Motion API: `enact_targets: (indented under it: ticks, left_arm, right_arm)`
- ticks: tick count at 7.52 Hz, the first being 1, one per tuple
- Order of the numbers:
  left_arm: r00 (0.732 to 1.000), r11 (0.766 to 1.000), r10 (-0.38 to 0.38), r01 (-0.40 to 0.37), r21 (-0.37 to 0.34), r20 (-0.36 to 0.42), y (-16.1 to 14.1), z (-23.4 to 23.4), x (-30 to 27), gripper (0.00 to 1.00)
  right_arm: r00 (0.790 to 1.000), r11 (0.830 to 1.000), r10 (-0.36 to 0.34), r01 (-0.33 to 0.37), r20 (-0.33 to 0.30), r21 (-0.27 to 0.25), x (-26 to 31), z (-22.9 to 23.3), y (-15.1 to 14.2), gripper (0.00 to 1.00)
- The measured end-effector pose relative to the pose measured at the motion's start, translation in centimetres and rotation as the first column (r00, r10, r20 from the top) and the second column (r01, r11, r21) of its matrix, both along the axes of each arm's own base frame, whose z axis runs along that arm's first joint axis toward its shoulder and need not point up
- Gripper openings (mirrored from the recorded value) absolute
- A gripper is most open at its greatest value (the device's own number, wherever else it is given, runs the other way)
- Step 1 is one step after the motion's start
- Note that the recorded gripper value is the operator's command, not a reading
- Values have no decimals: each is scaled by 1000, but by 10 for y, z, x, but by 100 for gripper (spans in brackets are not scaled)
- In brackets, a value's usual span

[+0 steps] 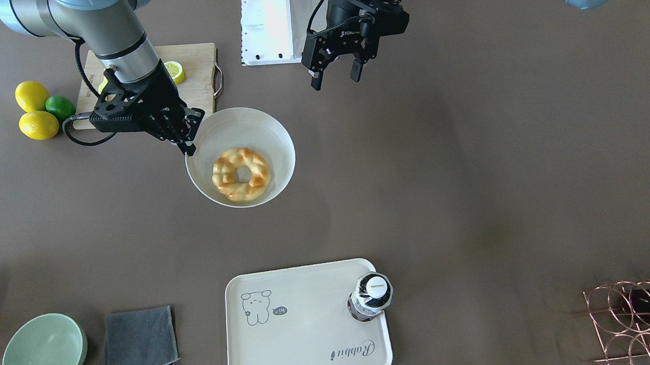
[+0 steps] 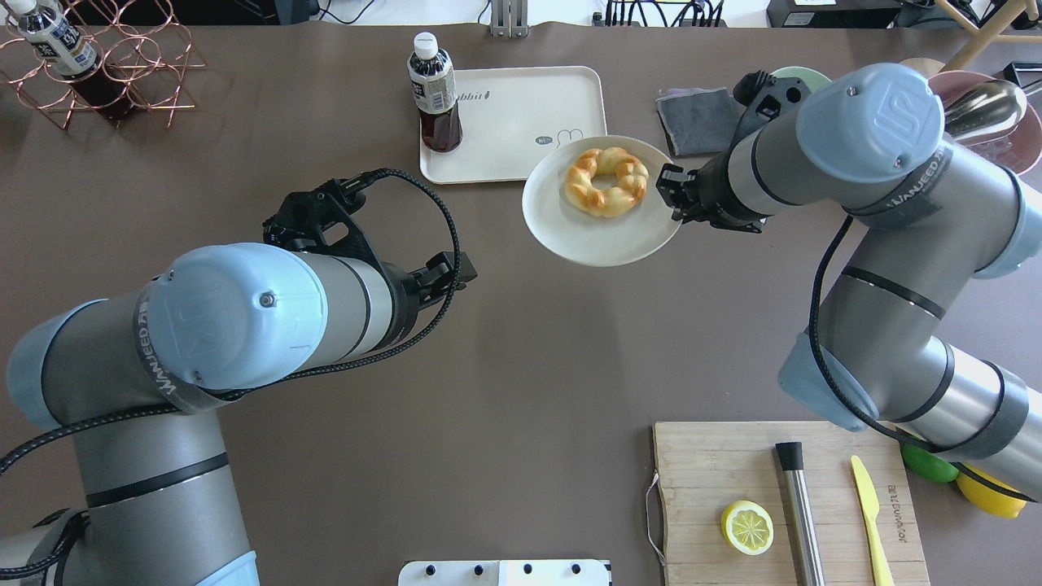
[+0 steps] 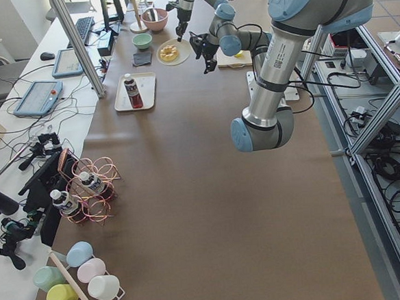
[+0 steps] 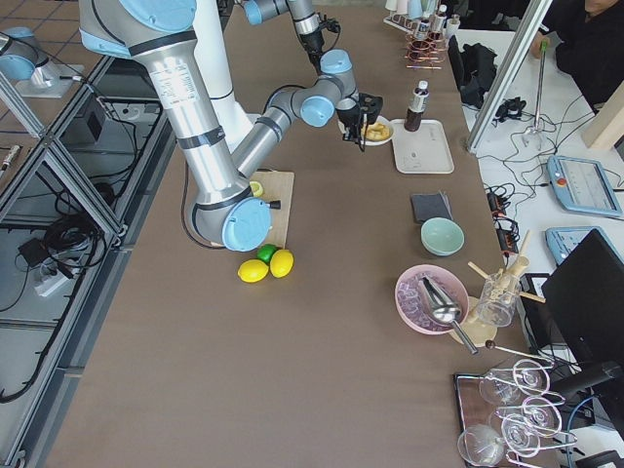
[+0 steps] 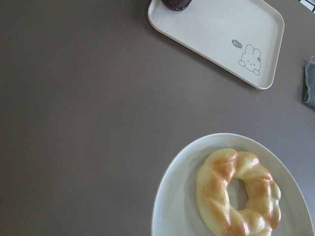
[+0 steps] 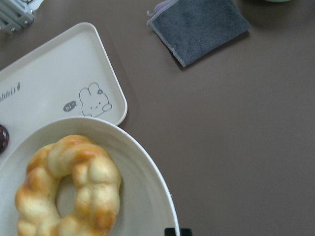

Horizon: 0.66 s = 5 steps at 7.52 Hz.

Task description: Place donut on tray

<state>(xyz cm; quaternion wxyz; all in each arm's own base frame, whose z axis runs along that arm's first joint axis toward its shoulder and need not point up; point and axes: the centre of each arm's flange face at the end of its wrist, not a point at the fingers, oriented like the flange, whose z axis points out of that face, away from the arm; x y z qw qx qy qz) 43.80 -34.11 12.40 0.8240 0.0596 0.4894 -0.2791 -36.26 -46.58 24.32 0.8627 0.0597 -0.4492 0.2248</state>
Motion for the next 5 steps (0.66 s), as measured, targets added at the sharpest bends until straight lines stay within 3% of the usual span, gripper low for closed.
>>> enact_targets:
  ticks: [1, 3, 5]
  left_arm:
    - [1000, 1000, -2, 2, 0, 2, -1, 1, -1, 98]
    - [1000, 1000, -11, 11, 0, 9, -5, 4, -4, 98]
    - [999, 1000, -4, 2, 31, 54, -25, 19, -21, 98]
  right_arm:
    - [993, 990, 113, -109, 35, -89, 9, -9, -19, 0]
    - [965, 953, 245, -222, 93, -207, 3, -23, -46, 0]
    - [949, 941, 282, -245, 143, -235, -30, -21, -81, 0]
